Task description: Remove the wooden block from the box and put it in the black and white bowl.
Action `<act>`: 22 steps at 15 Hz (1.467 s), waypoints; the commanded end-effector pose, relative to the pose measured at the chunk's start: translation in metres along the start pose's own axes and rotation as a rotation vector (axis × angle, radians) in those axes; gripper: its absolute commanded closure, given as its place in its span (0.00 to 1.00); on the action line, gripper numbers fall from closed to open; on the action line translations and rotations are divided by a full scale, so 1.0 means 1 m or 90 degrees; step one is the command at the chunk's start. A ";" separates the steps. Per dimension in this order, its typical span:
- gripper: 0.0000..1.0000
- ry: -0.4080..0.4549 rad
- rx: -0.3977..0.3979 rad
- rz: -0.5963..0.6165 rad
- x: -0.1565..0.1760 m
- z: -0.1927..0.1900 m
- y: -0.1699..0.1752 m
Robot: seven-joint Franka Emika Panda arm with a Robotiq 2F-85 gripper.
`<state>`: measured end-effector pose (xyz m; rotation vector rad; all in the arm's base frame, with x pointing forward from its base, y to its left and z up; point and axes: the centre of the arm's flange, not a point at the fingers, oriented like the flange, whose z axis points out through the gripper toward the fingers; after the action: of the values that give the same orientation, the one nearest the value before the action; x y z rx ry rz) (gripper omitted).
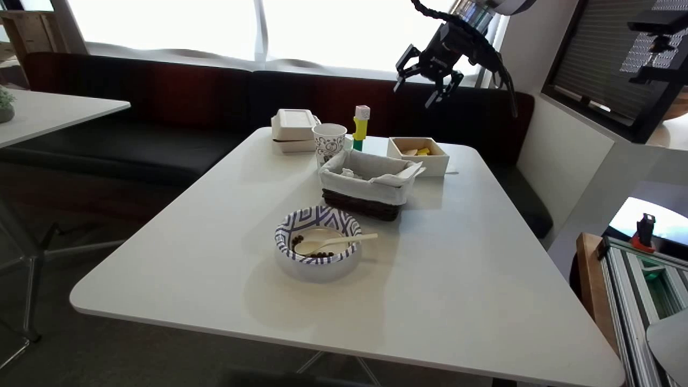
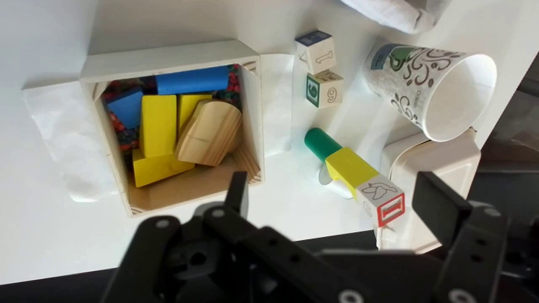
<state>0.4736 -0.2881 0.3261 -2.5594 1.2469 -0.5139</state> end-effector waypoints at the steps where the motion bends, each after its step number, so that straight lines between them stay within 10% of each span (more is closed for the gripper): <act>1: 0.00 -0.005 0.009 0.007 0.028 0.034 0.009; 9: 0.60 -0.026 -0.015 0.063 0.055 0.083 0.044; 22: 0.56 -0.082 -0.064 0.203 0.050 0.126 0.079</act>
<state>0.4921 -0.3639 0.1992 -2.3867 1.5884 -0.2884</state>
